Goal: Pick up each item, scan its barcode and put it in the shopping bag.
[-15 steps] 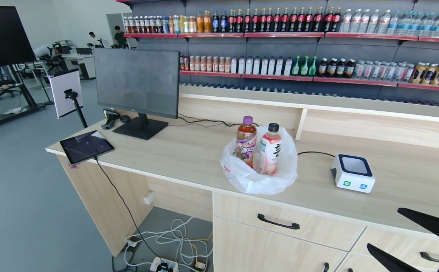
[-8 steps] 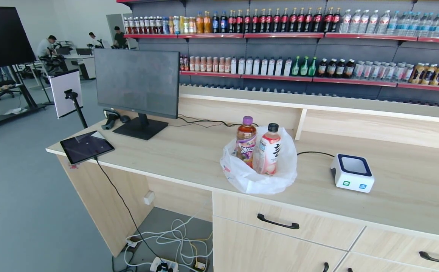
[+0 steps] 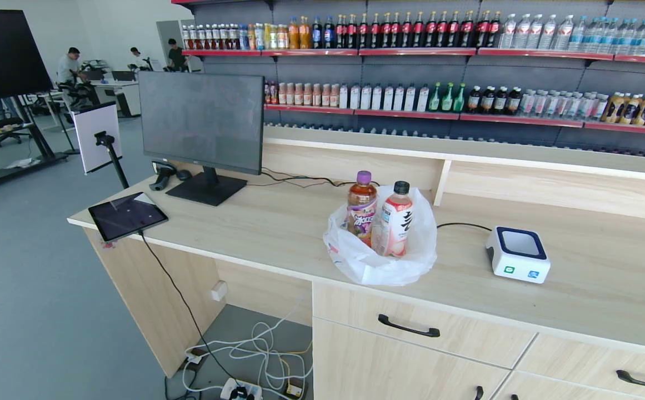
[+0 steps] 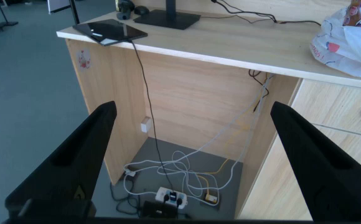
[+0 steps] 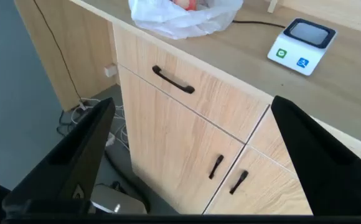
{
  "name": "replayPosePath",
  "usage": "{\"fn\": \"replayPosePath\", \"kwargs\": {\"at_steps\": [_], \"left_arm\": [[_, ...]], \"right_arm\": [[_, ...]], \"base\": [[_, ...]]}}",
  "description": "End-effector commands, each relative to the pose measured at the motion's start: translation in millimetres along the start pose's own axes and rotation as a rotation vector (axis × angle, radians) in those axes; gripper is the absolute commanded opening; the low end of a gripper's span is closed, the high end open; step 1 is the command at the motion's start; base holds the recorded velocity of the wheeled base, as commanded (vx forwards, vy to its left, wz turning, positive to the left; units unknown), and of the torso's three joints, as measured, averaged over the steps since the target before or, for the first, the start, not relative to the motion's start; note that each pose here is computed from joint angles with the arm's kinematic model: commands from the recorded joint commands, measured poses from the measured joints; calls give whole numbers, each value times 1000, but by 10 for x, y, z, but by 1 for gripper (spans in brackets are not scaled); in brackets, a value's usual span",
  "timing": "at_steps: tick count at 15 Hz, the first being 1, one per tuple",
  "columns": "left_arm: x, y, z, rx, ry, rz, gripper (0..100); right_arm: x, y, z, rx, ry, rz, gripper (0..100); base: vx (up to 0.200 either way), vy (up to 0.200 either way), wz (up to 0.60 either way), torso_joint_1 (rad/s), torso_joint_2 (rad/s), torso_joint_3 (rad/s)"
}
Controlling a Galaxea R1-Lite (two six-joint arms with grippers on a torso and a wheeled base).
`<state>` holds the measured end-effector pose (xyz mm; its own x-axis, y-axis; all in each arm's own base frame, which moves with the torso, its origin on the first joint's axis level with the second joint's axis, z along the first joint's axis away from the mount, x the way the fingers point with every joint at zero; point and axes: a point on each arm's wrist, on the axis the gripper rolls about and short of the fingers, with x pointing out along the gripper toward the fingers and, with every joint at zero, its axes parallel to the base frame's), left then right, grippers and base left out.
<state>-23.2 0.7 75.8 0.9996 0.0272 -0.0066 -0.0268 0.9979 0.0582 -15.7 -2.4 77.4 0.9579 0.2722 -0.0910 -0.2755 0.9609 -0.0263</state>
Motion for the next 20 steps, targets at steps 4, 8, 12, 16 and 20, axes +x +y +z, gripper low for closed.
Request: {"fn": "replayPosePath", "kwargs": {"at_steps": [4,8,12,16,20], "left_arm": [[0,0,1,3,0,0,100],[0,0,1,5,0,0,100],[0,0,1,3,0,0,100],[0,0,1,2,0,0,100],[0,0,1,2,0,0,100]], "right_arm": [[39,30,9,25,48,-258,100],[-57,54,-24,3,-82,-229,100],[-57,54,-23,-28,-80,-230,100],[-57,54,-23,-8,-83,-229,100],[-57,54,-24,5,-83,-229,100]], "base": [[0,0,0,0,0,0],[0,0,0,0,0,0],[0,0,0,0,0,0],[0,0,0,0,0,0],[0,0,-450,1,3,4]]}}
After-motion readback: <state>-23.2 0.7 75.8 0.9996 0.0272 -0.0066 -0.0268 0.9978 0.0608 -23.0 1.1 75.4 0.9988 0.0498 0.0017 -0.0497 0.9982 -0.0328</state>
